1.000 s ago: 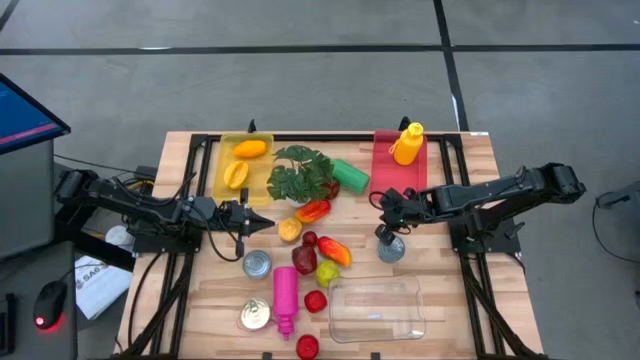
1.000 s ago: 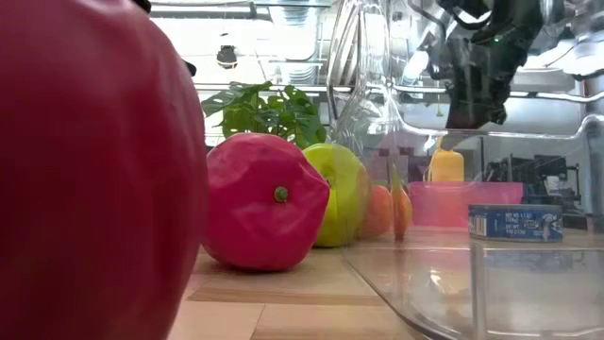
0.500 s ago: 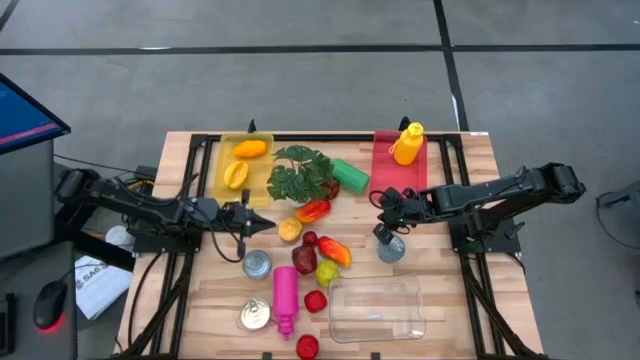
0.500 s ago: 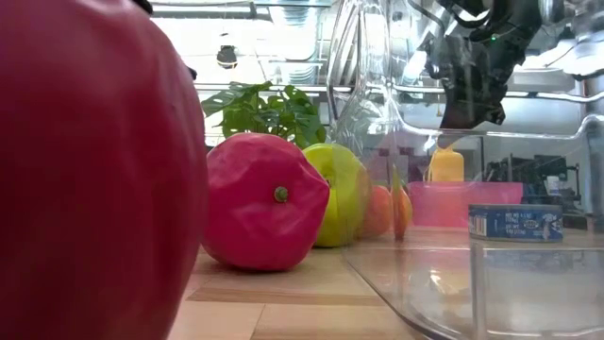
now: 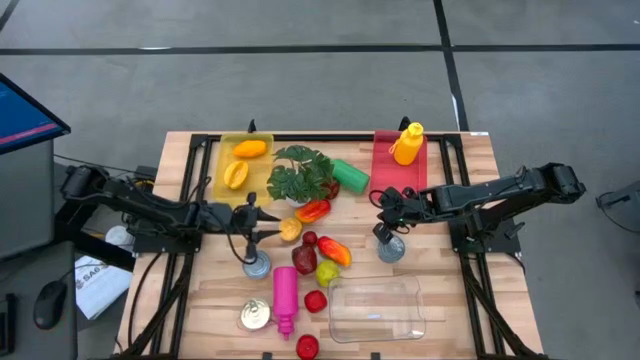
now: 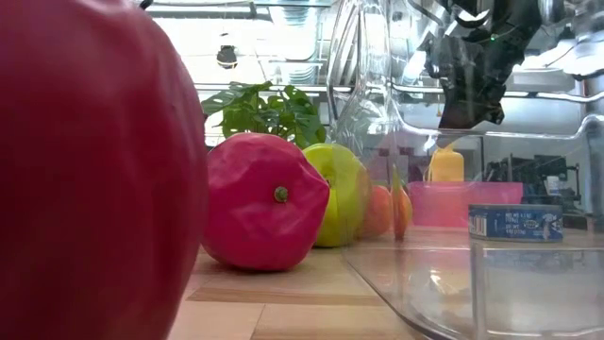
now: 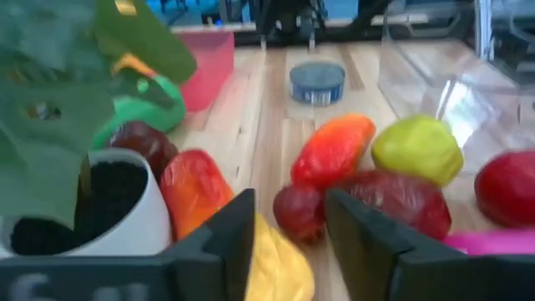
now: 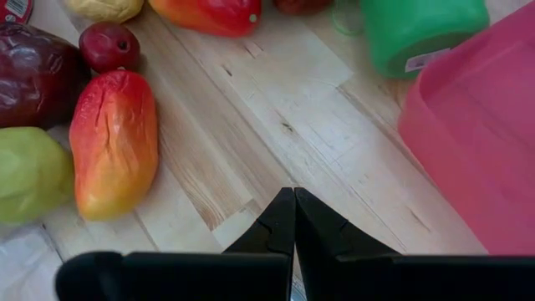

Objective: Pick & Place Food Item
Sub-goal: Put the yellow pear into the yellow bin

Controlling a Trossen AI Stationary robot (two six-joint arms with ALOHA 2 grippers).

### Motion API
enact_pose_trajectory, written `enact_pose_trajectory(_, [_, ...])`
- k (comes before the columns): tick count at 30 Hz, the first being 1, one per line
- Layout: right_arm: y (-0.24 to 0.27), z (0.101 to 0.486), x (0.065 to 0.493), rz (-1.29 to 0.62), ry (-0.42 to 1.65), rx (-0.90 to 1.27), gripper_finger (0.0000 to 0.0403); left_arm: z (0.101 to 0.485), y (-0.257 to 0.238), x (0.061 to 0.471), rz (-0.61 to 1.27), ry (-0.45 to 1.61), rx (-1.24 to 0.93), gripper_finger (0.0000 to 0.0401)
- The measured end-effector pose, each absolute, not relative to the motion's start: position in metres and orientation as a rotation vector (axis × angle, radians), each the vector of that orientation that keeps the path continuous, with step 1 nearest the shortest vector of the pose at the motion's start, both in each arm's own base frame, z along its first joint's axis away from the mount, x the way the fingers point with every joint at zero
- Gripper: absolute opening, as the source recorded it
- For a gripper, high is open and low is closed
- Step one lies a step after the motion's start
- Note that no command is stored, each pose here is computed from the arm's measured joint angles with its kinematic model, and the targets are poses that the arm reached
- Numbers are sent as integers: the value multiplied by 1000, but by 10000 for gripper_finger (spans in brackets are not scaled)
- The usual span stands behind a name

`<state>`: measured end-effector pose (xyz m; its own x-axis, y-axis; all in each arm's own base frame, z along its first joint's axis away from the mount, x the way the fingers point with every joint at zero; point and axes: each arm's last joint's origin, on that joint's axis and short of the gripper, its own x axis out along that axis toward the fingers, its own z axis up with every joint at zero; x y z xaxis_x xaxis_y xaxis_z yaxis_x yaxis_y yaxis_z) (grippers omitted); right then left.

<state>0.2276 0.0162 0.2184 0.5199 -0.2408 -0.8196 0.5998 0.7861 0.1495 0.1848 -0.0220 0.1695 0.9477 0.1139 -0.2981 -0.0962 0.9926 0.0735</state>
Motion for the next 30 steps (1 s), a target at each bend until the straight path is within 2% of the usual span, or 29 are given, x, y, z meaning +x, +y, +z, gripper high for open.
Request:
enact_pose_trajectory(9, [17,222,233,-464,844,383,1,165,-18,190,133,313,58,281])
enact_pose_trajectory(13, [17,224,236,-440,813,366,1,163,-18,192,139,311,58,321])
enact_pose_trajectory(19, [18,225,237,-433,806,361,1,153,-11,199,168,337,54,337])
enact_pose_trajectory(30, [17,230,243,-409,731,269,1,134,-4,214,146,341,-26,324])
